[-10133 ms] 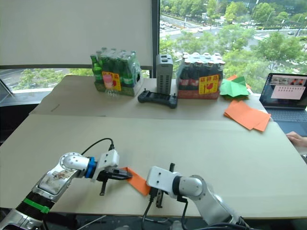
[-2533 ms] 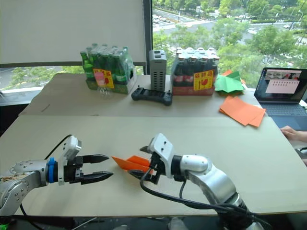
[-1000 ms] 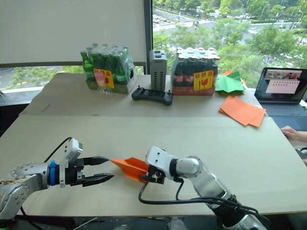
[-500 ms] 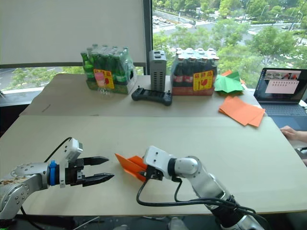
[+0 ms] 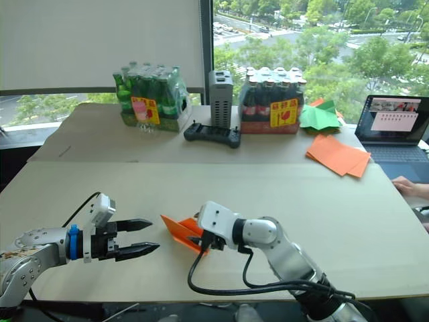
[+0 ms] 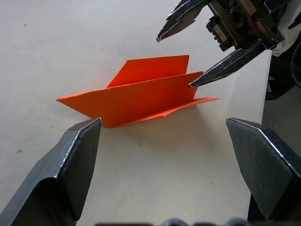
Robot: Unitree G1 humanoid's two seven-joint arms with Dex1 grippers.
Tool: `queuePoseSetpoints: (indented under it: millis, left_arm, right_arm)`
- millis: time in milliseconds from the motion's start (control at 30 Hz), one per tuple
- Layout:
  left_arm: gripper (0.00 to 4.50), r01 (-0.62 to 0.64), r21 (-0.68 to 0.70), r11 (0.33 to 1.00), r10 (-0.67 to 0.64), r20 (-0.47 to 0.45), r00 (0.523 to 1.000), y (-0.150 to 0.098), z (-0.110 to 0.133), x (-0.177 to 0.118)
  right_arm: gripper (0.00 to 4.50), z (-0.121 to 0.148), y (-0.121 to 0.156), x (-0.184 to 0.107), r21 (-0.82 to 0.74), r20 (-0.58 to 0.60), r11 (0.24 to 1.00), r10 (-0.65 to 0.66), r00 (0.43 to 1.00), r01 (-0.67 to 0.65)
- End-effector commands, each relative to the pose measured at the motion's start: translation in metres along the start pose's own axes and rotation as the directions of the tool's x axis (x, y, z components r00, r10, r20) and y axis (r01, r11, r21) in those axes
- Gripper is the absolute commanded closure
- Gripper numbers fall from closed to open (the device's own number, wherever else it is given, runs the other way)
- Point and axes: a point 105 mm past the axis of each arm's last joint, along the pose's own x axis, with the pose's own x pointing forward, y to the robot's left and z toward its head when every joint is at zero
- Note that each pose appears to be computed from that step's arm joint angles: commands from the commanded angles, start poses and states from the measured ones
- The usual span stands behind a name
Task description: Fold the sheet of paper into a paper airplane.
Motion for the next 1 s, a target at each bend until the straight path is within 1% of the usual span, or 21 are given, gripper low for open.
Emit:
queuePoseSetpoints:
  millis: [33,800,1000]
  left_arm:
    - [0.0,0.007,0.049,0.999,-0.008,0.014,1.0,-0.002,0.009,-0.001]
    - [0.0,-0.001,0.051,0.999,0.0,0.009,1.0,0.0,0.008,-0.002]
    - [0.0,-0.001,0.053,0.999,0.001,0.006,1.0,0.0,0.008,-0.002]
  right_arm:
    - [1.51,0.007,-0.001,-0.001,-0.028,0.017,0.999,-0.016,1.0,0.016]
    - [1.51,0.014,0.001,-0.001,-0.034,0.027,0.999,-0.024,0.999,0.025]
    - [1.51,0.012,0.01,-0.002,-0.011,0.013,1.0,-0.019,1.0,0.019]
